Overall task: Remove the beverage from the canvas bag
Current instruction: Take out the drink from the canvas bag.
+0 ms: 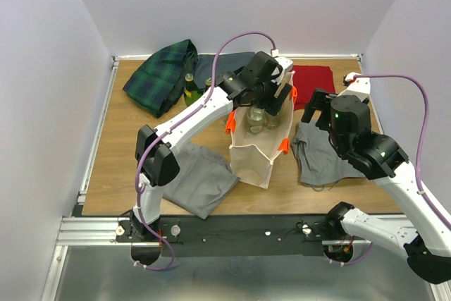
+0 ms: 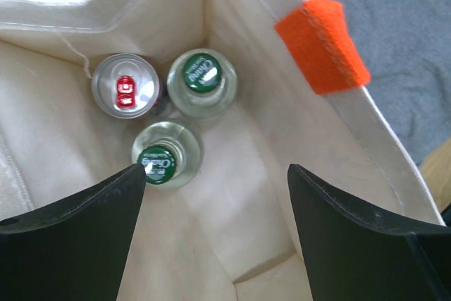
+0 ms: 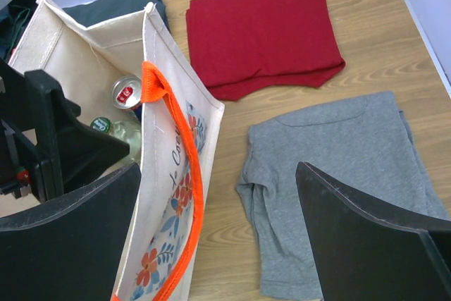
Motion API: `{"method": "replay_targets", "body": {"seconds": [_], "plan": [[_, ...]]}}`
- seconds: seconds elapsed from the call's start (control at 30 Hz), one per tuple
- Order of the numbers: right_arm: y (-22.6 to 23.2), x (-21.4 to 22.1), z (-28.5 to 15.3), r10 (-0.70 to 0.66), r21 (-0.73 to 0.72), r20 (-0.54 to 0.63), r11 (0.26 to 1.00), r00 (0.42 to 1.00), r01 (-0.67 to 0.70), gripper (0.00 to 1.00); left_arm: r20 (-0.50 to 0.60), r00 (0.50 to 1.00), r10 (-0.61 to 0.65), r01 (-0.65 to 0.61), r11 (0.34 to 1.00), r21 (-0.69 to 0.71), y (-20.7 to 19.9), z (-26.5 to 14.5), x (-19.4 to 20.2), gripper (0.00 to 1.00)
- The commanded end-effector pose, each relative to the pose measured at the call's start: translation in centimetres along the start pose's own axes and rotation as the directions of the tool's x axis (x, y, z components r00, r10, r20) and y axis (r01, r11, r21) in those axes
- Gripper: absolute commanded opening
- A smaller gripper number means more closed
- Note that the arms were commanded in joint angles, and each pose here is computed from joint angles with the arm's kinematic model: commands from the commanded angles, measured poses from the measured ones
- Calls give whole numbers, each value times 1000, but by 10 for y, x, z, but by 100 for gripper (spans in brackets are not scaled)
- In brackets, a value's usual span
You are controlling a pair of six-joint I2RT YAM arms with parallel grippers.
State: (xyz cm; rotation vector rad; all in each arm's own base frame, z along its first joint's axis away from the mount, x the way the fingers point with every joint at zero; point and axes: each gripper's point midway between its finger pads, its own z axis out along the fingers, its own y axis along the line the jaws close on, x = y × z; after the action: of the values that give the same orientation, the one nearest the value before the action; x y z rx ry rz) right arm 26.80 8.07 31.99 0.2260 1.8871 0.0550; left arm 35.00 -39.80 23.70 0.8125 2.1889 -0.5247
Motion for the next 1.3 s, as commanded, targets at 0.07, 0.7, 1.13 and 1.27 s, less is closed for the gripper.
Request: {"method": "replay_targets", "body": {"seconds": [0.07,0.7,1.13,1.27], "plan": [[-7,1,0,-3,37,9,999,1000,2,100,-7,1000,11,-12,989,-149,26,-1,-2,89],[-4,3,4,-15,38,0,999,1000,15,100,-59,998,22,-34,979,-203,37,20,15,82],[-5,3,4,-16,40,2,999,1000,16,100,-105,994,-21,-4,973,-230,41,36,32,82],[-7,3,3,-14,43,6,999,1000,14,100,-121,992,-31,3,974,-227,40,40,36,83]]}}
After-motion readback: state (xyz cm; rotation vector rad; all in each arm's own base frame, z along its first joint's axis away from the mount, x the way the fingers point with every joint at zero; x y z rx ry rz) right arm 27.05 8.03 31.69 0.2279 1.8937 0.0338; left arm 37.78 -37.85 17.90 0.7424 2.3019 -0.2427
